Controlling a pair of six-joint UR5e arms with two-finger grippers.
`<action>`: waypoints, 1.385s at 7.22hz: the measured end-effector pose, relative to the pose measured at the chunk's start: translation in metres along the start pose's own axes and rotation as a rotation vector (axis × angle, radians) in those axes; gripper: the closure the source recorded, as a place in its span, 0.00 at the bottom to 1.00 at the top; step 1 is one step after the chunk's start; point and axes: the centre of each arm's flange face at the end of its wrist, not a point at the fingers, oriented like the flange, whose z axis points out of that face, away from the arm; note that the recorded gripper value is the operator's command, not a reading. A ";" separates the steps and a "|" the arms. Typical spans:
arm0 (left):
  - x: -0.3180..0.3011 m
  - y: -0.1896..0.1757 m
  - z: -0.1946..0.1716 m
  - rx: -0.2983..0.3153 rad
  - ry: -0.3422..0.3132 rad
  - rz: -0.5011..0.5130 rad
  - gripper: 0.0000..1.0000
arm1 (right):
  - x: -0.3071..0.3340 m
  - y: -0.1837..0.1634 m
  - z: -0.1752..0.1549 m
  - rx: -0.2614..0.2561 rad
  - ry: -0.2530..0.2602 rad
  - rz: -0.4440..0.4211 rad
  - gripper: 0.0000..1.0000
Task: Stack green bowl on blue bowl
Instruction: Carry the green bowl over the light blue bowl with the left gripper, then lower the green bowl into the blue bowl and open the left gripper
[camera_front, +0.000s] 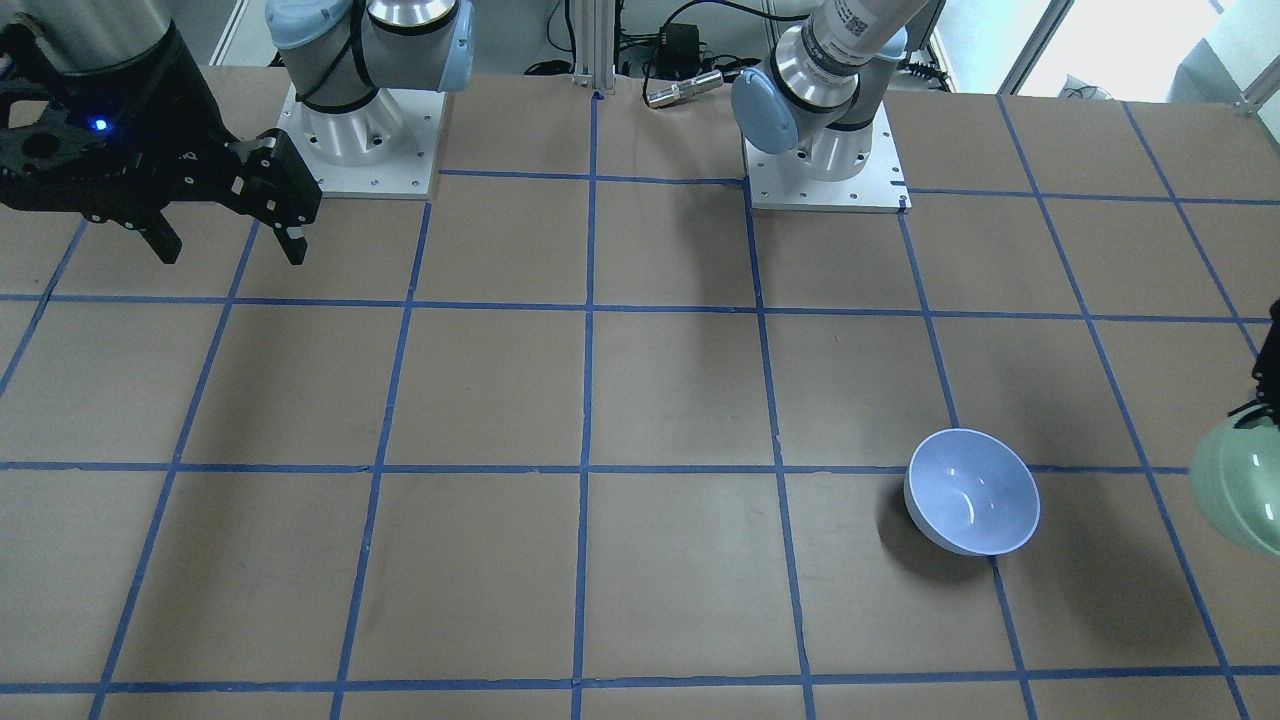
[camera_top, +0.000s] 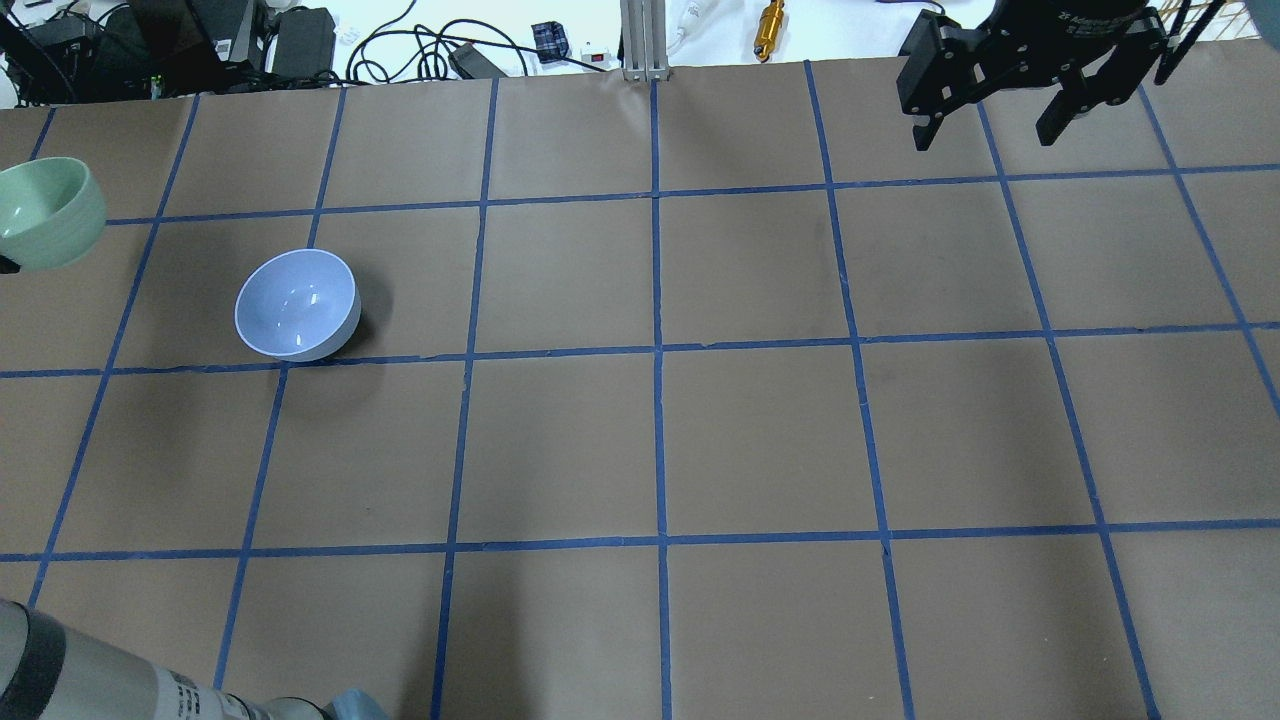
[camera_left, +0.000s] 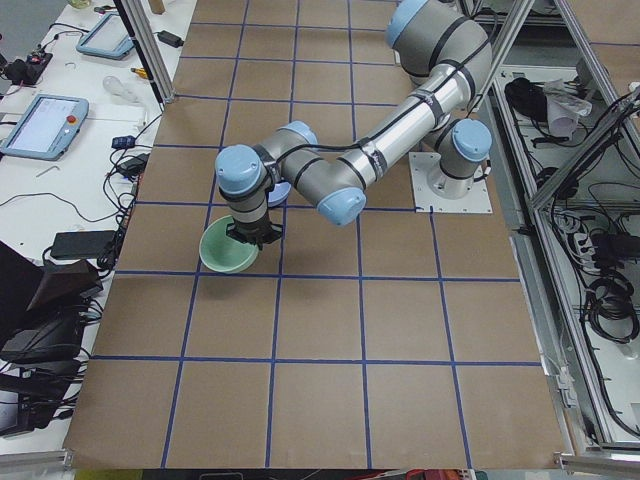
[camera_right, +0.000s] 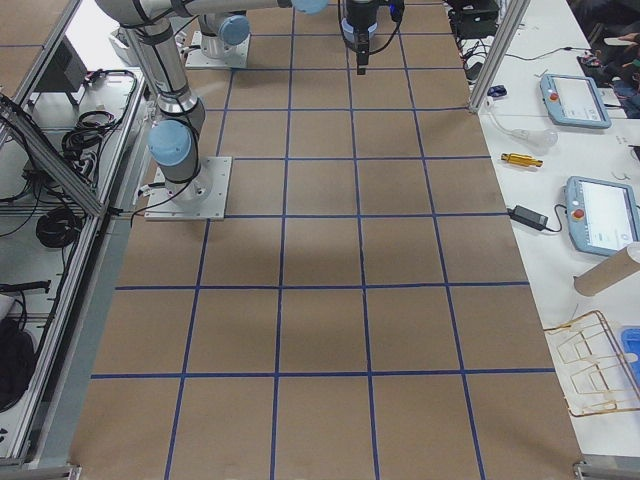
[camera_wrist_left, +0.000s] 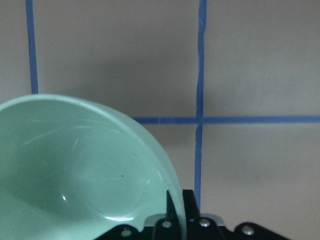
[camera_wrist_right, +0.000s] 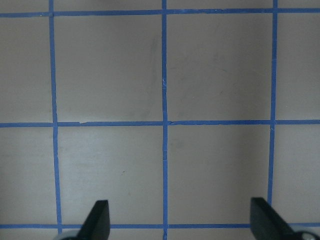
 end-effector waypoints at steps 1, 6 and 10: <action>0.007 -0.051 0.003 -0.007 -0.005 -0.013 1.00 | 0.000 0.000 0.000 0.000 0.000 0.000 0.00; 0.054 -0.181 0.087 -0.054 -0.086 -0.086 1.00 | 0.000 0.000 0.000 0.000 0.000 0.000 0.00; 0.055 -0.188 0.098 -0.044 -0.091 -0.183 0.00 | 0.000 0.000 0.000 -0.001 0.000 -0.001 0.00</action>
